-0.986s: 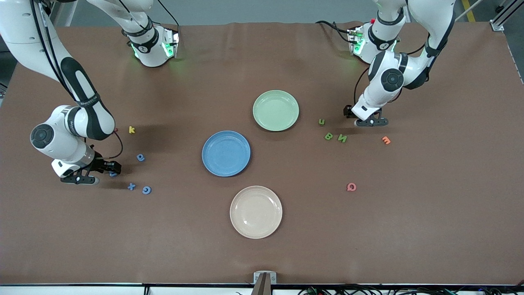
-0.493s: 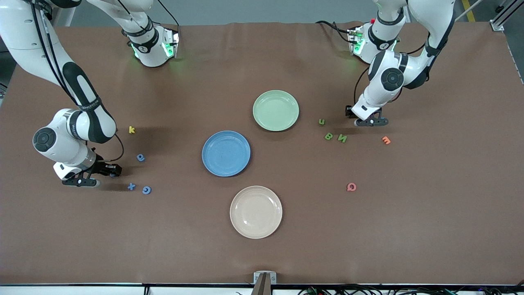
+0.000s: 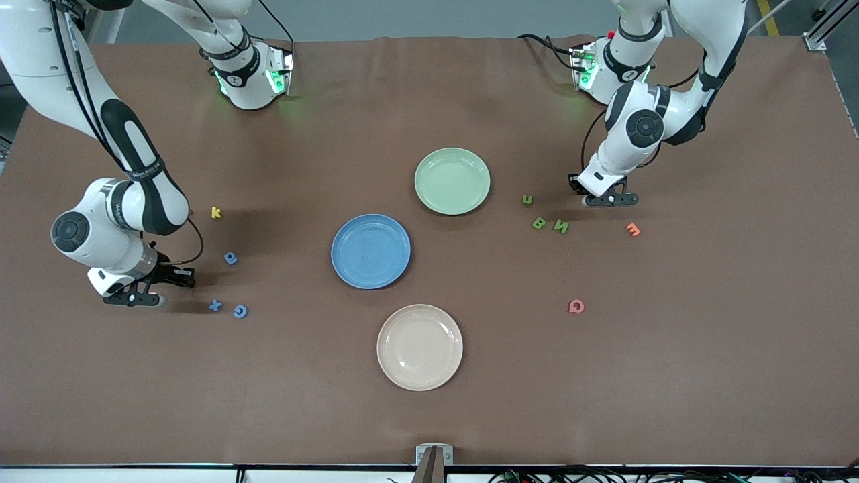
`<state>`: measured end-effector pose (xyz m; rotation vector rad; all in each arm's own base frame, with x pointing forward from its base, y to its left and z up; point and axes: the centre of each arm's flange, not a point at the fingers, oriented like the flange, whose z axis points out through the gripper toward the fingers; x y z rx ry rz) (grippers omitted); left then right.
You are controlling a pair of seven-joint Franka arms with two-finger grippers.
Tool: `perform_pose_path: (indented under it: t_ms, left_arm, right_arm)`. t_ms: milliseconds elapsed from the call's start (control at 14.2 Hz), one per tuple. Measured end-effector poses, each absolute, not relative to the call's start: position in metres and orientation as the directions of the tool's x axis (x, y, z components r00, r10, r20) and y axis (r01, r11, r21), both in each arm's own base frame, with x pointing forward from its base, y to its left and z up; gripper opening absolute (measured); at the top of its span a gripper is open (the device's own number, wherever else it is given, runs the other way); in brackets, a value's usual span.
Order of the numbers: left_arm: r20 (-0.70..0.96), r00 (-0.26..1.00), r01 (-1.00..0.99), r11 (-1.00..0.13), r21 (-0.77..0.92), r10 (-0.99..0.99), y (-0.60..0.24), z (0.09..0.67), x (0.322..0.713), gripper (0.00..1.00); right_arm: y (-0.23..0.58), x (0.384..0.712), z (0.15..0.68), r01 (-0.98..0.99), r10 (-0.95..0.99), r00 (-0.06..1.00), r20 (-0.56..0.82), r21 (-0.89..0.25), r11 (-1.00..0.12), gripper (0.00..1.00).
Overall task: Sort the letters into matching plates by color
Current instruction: 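Pinch green p with the left gripper while the right gripper pinches blue m, then lower green p to green plate while the right gripper drops m on blue plate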
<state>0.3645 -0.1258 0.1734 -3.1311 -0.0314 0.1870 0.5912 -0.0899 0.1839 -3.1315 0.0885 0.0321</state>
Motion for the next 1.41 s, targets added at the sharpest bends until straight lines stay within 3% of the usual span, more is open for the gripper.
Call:
perform_pose_path:
  t_ms: [493, 775, 1127, 1408]
  left_arm:
    - [-0.11, 0.992, 0.051, -0.998, -0.035, 0.054, -0.146, 0.215, 0.388, 0.27]
    - [-0.092, 0.989, 0.112, -0.992, -0.052, 0.116, -0.22, 0.246, 0.385, 0.27]
    - [-0.09, 0.977, 0.194, -0.981, 0.004, 0.193, -0.319, 0.271, 0.373, 0.27]
    - [-0.148, 0.963, 0.235, -0.971, 0.049, 0.225, -0.393, 0.268, 0.353, 0.27]
  right_arm:
    - [-0.06, 0.602, 0.212, -0.115, -0.114, 0.993, -0.041, -0.019, -0.993, 0.27]
    - [0.072, 0.598, 0.241, -0.278, -0.275, 0.96, -0.052, -0.047, -0.959, 0.27]
    - [0.281, 0.54, 0.264, -0.451, -0.45, 0.892, -0.039, -0.09, -0.888, 0.27]
    - [0.333, 0.509, 0.257, -0.509, -0.506, 0.861, -0.049, -0.093, -0.856, 0.27]
